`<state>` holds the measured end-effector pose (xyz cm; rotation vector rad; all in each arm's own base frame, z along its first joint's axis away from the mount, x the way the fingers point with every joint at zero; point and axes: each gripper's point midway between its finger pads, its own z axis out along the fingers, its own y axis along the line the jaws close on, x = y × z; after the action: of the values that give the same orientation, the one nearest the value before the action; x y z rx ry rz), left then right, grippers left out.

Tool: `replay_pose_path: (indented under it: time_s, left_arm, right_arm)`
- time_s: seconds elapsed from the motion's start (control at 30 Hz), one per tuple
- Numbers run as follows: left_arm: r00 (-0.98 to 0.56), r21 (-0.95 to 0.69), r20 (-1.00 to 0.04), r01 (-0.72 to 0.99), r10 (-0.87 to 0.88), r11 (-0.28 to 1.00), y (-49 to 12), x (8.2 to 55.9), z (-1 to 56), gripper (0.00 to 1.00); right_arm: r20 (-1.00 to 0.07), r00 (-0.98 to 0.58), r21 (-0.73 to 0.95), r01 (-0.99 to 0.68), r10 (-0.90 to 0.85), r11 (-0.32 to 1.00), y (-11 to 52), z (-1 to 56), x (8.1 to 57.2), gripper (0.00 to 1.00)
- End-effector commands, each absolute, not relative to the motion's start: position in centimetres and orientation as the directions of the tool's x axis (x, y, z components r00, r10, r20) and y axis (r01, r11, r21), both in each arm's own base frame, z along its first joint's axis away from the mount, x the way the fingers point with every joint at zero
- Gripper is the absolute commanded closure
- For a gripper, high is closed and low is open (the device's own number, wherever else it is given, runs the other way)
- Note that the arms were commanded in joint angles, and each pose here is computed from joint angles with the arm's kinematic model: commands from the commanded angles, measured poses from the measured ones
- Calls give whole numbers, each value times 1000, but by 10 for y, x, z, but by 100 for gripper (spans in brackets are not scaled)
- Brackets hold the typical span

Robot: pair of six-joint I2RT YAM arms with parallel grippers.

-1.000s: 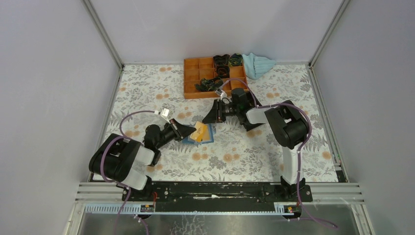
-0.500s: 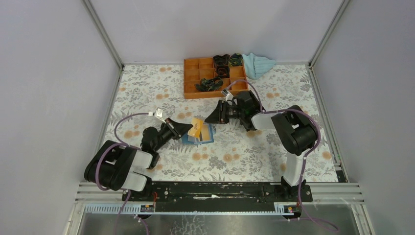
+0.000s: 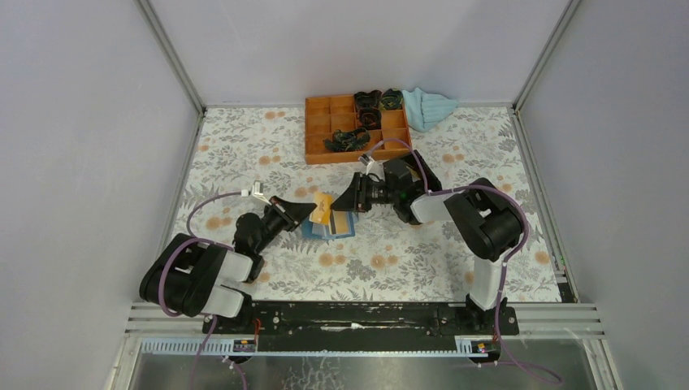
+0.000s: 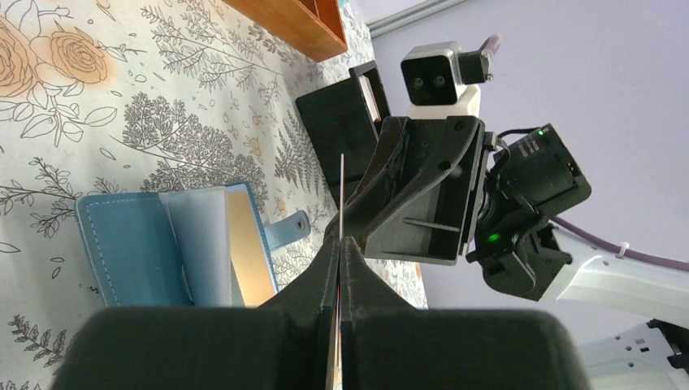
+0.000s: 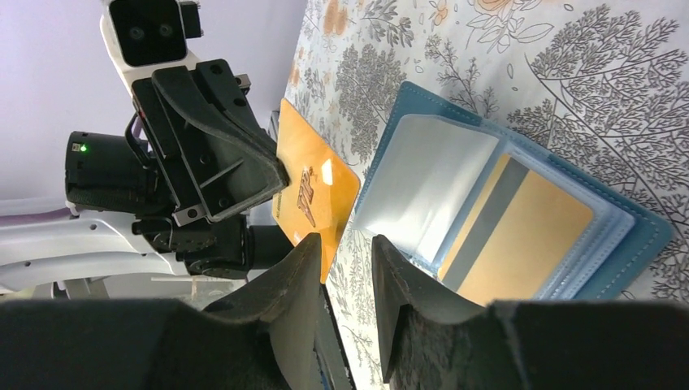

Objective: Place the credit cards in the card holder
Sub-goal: Pick up the credit card from the storage box.

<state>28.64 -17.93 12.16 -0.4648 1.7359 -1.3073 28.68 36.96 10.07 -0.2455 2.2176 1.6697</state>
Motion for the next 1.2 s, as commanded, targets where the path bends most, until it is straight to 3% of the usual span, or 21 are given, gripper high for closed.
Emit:
replay_pose_path:
  time_s: [0.0, 0.33, 0.83, 1.17]
  left_arm:
    - [-476, -907, -420, 250, -773, 340, -174, 292, 140, 100]
    - [-472, -927, -371, 245, -800, 285, -174, 291, 143, 100]
    - [-478, -937, -337, 253, -811, 241, -178, 292, 147, 100]
    - [-471, -940, -333, 238, -817, 246, -176, 290, 143, 100]
  right_arm:
    - [-440, -890, 886, -410, 117, 215, 380, 134, 286, 63]
    - [-401, -904, 913, -382, 146, 144, 386, 140, 282, 63]
    - [-392, -908, 917, -374, 149, 135, 394, 137, 284, 64]
    - [-377, -908, 926, -364, 180, 101, 396, 142, 287, 89]
